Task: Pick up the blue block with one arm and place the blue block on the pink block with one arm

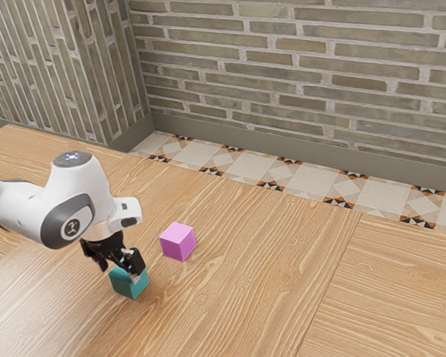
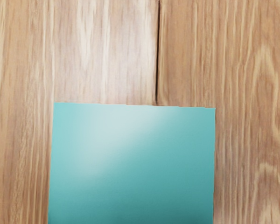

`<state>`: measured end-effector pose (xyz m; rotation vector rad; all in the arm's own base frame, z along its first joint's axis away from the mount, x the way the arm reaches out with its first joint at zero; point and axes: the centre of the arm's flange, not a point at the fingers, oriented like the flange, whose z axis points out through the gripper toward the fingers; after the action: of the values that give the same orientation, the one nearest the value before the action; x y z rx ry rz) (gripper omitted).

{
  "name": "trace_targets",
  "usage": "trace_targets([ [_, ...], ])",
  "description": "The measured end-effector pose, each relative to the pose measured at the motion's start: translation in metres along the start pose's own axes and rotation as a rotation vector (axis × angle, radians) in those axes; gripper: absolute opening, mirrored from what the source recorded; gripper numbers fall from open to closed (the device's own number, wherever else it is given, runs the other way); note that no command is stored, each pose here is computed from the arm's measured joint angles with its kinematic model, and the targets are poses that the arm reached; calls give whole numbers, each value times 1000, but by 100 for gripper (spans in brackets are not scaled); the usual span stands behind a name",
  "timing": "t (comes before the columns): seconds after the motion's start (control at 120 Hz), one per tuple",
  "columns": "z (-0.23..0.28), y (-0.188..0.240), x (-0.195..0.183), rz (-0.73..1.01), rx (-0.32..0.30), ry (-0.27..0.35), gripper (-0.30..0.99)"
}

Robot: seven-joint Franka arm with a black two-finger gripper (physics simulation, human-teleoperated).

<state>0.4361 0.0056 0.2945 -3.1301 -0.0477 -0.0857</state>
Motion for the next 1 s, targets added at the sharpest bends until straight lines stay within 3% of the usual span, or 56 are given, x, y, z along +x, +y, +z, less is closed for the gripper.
trace_targets([
  [0.75,39,-1,16,85,8,-7,69],
  [1.0,30,5,25,88,9,32,39],
])
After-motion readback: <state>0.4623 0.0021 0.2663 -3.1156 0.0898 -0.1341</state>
